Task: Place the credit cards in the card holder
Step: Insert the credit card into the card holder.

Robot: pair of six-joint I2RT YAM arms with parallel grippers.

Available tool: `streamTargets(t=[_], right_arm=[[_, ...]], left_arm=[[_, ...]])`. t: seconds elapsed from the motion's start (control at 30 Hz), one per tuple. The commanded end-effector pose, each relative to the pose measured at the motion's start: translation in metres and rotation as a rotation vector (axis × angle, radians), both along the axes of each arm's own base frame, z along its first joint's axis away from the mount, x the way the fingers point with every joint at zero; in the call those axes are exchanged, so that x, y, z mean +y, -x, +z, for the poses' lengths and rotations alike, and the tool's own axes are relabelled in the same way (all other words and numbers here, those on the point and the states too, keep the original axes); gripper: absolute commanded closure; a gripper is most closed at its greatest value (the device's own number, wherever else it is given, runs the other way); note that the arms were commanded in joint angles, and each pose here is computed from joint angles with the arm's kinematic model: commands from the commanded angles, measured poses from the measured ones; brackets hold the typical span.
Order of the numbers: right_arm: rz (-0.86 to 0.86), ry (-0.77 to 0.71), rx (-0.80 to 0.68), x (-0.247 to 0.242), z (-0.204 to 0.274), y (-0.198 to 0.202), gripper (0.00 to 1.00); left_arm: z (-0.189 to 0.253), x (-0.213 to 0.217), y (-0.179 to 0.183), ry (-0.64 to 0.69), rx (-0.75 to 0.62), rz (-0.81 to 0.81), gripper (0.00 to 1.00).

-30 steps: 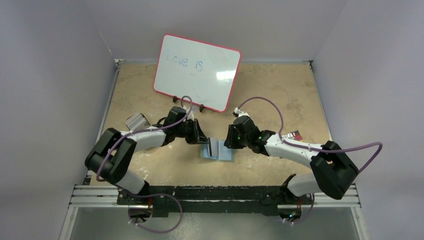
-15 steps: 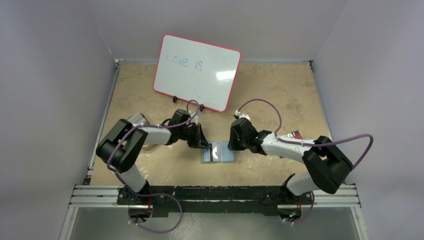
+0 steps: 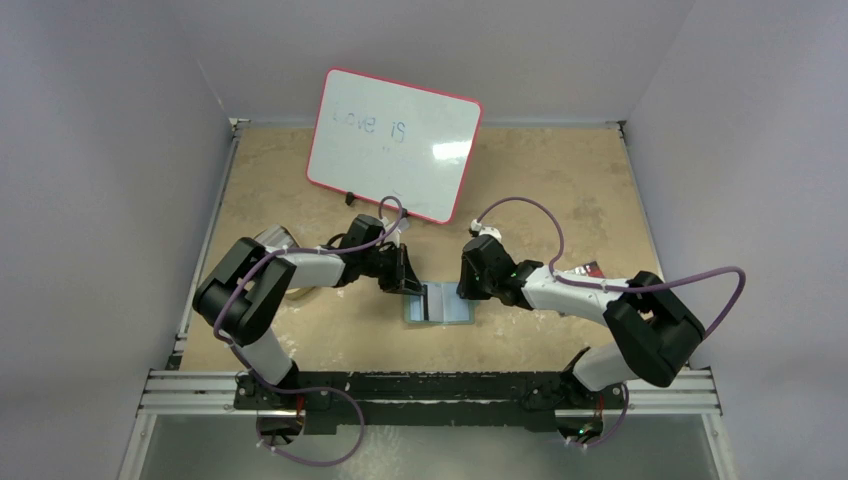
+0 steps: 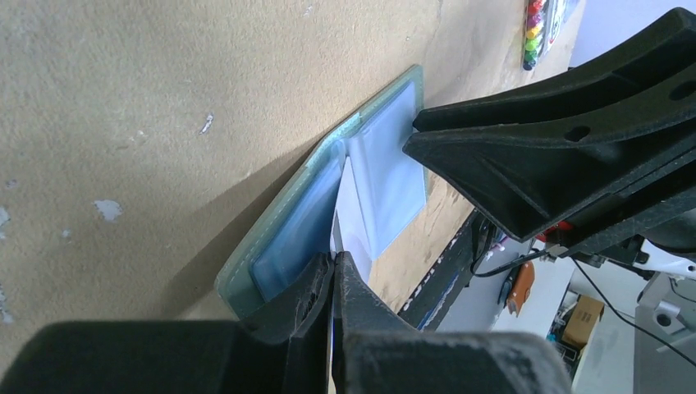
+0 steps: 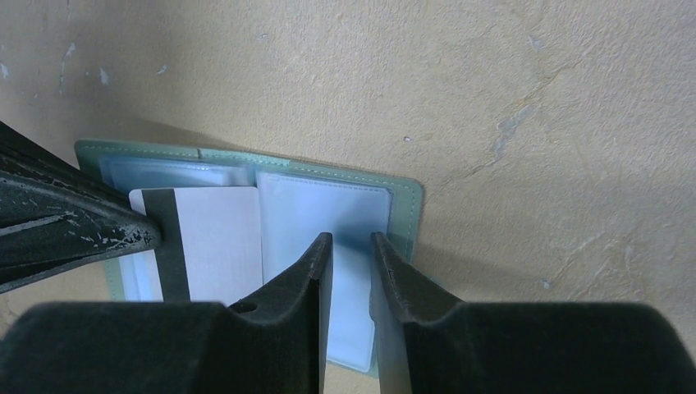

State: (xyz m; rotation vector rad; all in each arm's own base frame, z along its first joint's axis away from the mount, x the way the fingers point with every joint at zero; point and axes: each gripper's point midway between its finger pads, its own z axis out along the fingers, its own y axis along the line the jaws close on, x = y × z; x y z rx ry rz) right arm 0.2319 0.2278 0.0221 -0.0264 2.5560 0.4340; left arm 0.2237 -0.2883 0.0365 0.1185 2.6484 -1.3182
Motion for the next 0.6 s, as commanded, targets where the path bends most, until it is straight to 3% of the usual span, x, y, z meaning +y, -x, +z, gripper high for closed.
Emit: streamTargets(t=[0.0, 0.57], right_arm=[[-0.023, 0.039, 0.026, -0.010, -0.010, 0.005, 0.74], [-0.031, 0.034, 0.016, -0.011, -0.006, 0.003, 0.74]], left_arm=[[0.015, -0.019, -0.006, 0.068, -0.070, -0.045, 1.00], [0.056, -0.025, -0.011, 0.119, -0.137, -0.043, 1.00]])
